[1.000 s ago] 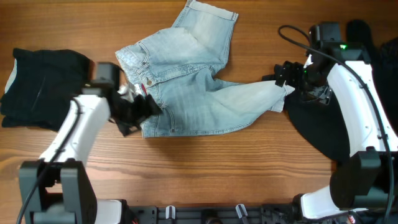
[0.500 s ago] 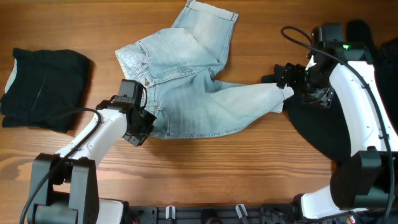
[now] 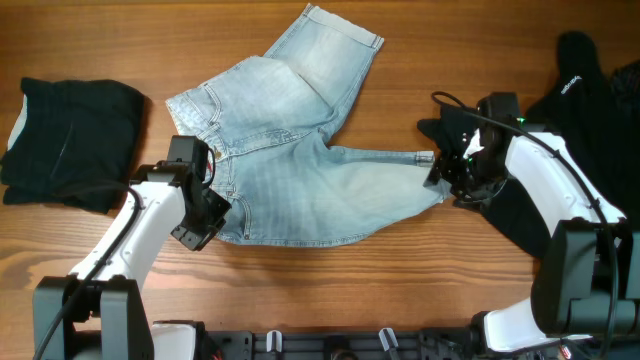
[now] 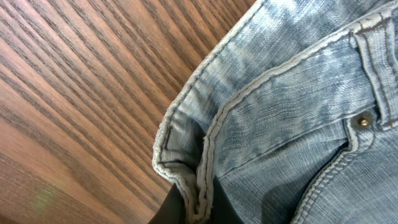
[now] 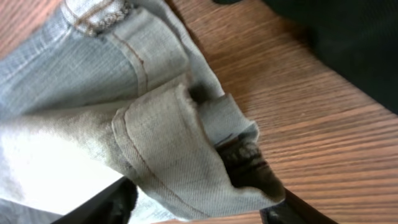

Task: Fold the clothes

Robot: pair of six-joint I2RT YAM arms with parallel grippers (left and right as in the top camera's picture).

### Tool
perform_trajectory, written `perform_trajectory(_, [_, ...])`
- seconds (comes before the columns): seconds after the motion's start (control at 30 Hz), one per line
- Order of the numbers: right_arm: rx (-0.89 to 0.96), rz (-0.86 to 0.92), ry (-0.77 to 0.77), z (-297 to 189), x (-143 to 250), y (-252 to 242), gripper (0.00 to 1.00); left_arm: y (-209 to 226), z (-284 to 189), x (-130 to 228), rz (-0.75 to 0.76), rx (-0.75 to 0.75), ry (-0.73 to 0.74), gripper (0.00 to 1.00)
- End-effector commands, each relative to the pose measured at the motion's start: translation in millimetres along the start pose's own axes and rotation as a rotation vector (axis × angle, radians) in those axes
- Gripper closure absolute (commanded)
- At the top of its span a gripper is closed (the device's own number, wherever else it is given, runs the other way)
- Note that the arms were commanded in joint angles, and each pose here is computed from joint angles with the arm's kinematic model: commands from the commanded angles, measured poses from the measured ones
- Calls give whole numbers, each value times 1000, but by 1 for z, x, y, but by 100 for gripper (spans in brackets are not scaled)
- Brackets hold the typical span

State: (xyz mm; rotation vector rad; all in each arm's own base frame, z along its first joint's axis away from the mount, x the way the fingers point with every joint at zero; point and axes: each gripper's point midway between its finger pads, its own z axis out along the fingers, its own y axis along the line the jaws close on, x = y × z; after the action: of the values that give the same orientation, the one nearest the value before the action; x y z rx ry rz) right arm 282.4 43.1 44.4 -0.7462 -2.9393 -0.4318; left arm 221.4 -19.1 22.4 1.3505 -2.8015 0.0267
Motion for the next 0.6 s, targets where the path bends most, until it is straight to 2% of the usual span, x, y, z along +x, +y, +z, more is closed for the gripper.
perform_trajectory(0.0, [-33, 7, 11, 10, 2, 2, 71, 4, -3, -6, 12, -6, -34, 96])
perform_trajectory(0.03, [-44, -3, -10, 13, -3, 3, 94, 4, -3, -6, 12, -6, -34, 96])
perform_trajectory(0.07, [-49, -16, -25, 14, -6, 4, 95, 4, -3, -6, 20, -7, -34, 96])
perform_trajectory(0.17, [-84, -125, -103, -6, -20, 17, 96, 3, -21, -7, 111, -3, -40, 96])
perform_trajectory(0.27, [-148, -222, -274, -83, -36, 48, 96, -2, -80, -20, 139, 35, -133, 96])
perform_trajectory(0.3, [-187, -238, -376, -128, -41, 59, 96, -3, -112, -26, 135, 74, -203, 96])
perform_trajectory(0.37, [-239, -260, -521, -188, -41, 70, 96, -7, -156, -28, 130, 174, -292, 96])
perform_trajectory(0.47, [-241, -328, -691, -250, -30, 75, 96, 2, -211, -8, 135, 366, -383, 96])
perform_trajectory(0.57, [-182, -376, -865, -297, -35, 74, 96, 18, -233, 7, 135, 456, -443, 96])
